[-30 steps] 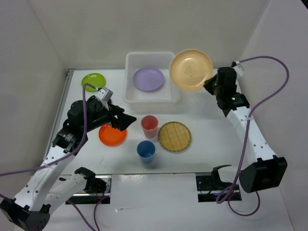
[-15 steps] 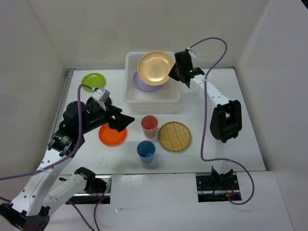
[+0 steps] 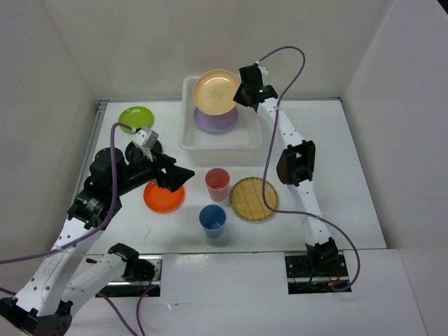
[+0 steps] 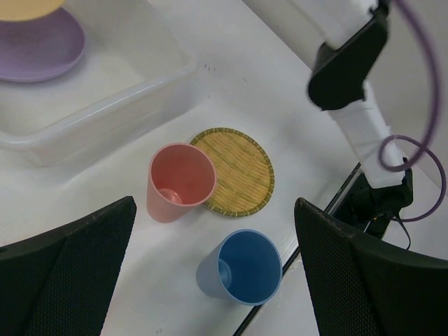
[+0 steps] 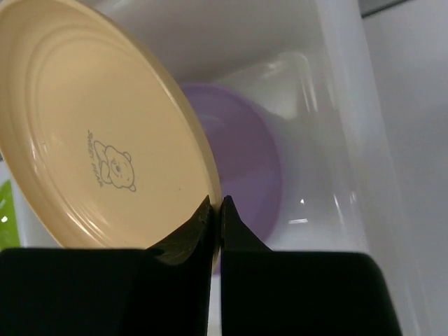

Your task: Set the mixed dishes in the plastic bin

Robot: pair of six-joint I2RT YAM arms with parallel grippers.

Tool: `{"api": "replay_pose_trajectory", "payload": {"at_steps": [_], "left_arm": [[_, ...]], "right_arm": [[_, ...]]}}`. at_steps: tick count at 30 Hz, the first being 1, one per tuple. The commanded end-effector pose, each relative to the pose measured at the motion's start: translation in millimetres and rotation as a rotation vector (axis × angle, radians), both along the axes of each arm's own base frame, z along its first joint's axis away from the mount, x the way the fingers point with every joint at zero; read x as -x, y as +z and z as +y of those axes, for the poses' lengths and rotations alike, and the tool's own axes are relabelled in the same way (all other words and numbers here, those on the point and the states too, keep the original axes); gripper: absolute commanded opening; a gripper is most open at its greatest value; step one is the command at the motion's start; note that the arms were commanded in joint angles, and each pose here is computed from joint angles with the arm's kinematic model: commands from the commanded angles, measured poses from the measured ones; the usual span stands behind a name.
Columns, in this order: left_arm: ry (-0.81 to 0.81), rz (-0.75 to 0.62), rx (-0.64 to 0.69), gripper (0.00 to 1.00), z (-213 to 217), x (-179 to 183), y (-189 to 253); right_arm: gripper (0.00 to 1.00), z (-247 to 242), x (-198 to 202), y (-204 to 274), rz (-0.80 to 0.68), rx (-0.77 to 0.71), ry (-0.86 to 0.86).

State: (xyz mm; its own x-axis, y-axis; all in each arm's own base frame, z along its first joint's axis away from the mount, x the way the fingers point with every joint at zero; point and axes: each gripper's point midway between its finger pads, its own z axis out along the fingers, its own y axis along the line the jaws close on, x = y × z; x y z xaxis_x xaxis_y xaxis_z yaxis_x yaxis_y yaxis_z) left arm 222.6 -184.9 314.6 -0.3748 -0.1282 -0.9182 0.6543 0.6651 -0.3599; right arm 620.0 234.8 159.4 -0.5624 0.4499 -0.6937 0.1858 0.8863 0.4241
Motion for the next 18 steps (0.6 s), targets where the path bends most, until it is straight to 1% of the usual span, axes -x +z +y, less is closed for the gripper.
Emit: {"api": "replay_pose_trajectory", "payload": {"at_steps": [1, 2, 3, 4, 5, 6, 7, 9, 13, 15, 16, 17, 18], "left_arm": [[-0.001, -0.07, 0.013, 1.0, 3, 5, 20], [0.008, -0.071, 0.012, 1.0, 4, 4, 20], [0.008, -0.065, 0.01, 1.0, 5, 7, 17], [0.017, -0.065, 0.009, 1.0, 7, 5, 17], [0.017, -0.055, 0.005, 1.0, 7, 6, 14], [0.026, -0.056, 0.004, 1.0, 8, 4, 14], [0.027, -0.064, 0.007, 1.0, 9, 6, 16], [0.027, -0.064, 0.007, 1.0, 9, 6, 16], [0.027, -0.056, 0.004, 1.0, 9, 6, 12], [0.027, -0.056, 0.004, 1.0, 9, 6, 12], [0.027, -0.064, 0.007, 1.0, 10, 8, 15], [0.027, -0.064, 0.007, 1.0, 10, 8, 15], [0.027, -0.064, 0.007, 1.0, 10, 8, 15]], "right_arm": [[0.0, 8, 2, 41, -0.069, -0.011, 0.006], [0.0, 11, 1, -15, 0.029, 0.018, 0.02], [0.0, 16, 4, -3, 0.026, -0.008, 0.035], [0.0, 16, 2, -15, 0.041, -0.002, 0.035], [0.0, 16, 3, -12, 0.036, -0.004, 0.035], [0.0, 22, 5, -40, 0.073, 0.01, 0.044], [0.0, 23, 7, -31, 0.07, 0.003, 0.051], [0.0, 22, 9, -32, 0.075, 0.005, 0.051], [0.01, 22, 10, -54, 0.106, 0.018, 0.051], [0.04, 23, 10, -61, 0.118, 0.023, 0.063], [0.07, 23, 10, -61, 0.118, 0.023, 0.063], [0.15, 23, 11, -67, 0.126, 0.026, 0.063], [0.19, 22, 11, -67, 0.125, 0.035, 0.07]]}}
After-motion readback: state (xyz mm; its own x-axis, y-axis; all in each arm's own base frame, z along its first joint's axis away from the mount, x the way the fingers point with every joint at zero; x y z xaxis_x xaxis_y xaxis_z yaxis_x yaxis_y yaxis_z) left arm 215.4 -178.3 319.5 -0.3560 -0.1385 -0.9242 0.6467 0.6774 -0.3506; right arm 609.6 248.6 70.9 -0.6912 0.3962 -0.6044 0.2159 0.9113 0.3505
